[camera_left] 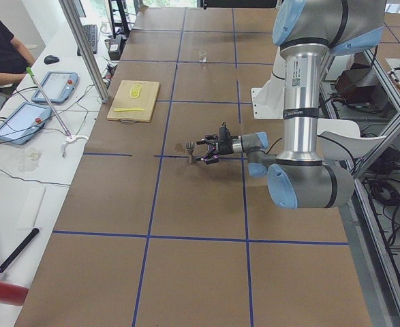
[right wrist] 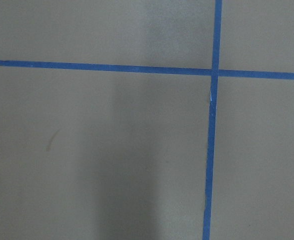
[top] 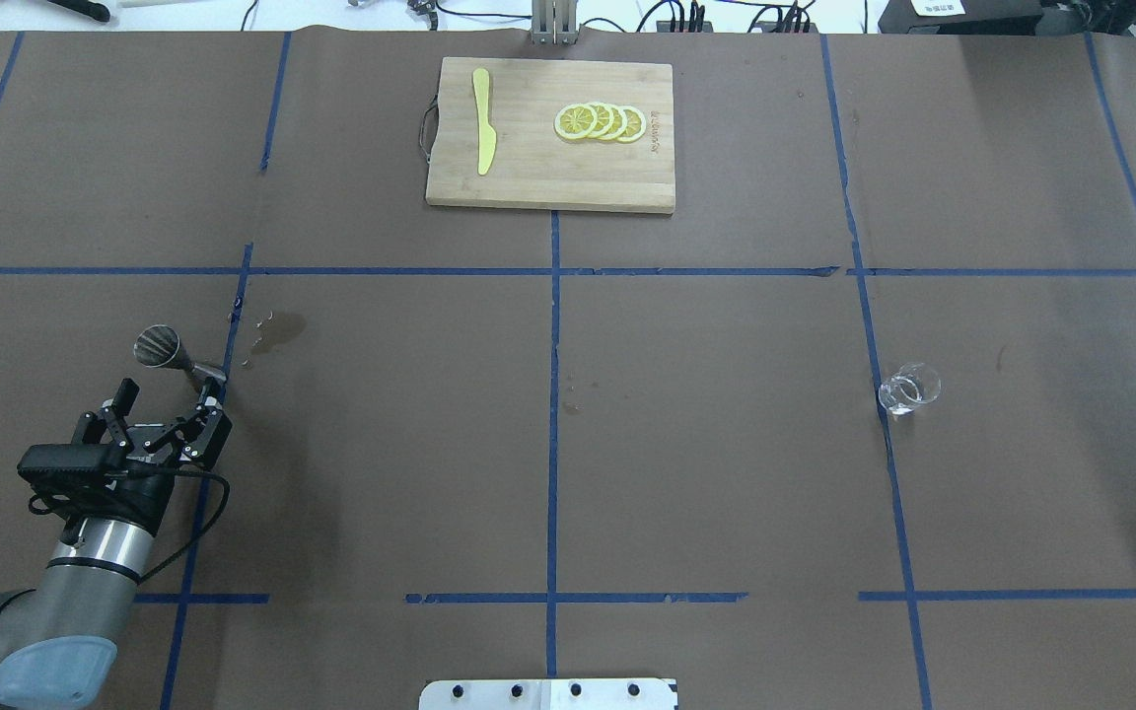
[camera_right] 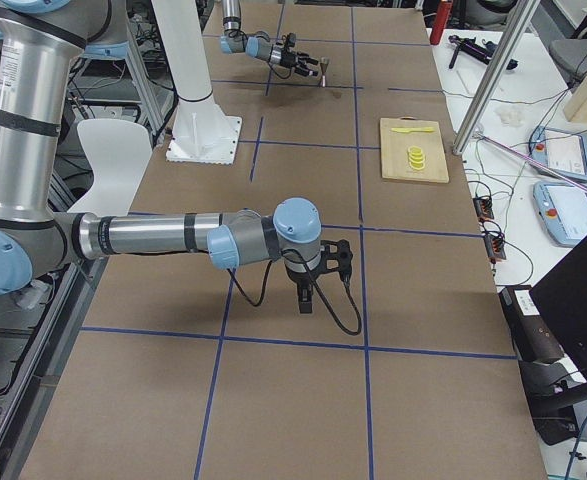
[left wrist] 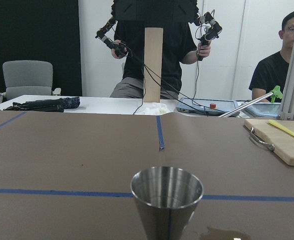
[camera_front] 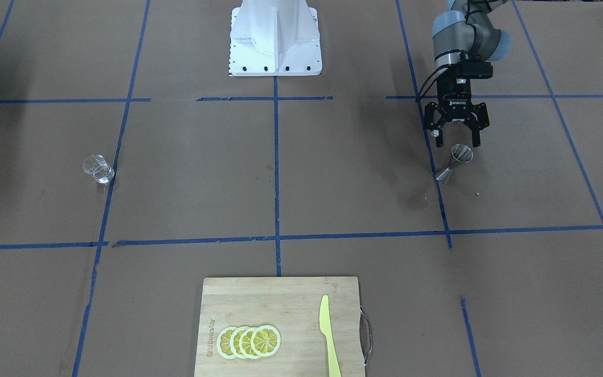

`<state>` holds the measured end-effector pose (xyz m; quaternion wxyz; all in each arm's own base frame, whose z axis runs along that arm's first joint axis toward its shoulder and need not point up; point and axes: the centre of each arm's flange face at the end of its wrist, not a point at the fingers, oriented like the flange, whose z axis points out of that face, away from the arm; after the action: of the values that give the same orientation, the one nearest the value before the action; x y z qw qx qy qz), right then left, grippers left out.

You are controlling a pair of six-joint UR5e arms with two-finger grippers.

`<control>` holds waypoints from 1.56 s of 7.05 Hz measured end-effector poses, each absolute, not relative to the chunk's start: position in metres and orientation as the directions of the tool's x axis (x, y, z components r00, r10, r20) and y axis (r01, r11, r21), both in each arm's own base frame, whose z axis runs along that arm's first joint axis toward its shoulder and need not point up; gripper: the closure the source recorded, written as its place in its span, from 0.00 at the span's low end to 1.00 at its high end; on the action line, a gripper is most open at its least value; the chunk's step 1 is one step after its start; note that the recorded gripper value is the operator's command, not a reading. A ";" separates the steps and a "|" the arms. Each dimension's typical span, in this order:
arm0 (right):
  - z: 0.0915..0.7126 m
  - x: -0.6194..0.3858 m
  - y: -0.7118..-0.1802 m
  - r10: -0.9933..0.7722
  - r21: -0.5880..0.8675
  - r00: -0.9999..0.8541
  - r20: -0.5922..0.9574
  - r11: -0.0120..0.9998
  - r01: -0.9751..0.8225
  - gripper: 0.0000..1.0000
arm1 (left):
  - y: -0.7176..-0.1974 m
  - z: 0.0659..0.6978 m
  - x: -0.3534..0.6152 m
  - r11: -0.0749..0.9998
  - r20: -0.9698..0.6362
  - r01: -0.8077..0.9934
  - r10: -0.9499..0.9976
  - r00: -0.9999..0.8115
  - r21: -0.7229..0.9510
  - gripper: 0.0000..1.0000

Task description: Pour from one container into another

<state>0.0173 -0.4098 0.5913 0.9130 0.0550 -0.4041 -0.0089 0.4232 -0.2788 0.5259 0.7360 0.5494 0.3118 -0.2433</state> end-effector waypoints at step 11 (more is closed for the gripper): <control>0.590 0.017 -0.409 -0.073 0.127 0.669 0.740 0.991 -0.031 0.00 | -0.305 0.546 0.439 0.248 -0.735 0.721 -0.046 0.676 0.647 0.41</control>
<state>0.0172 -0.4090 0.5901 0.9112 0.0643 -0.4067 -0.0115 0.4391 -0.3052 0.5460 0.7289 0.5539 0.3044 -0.2631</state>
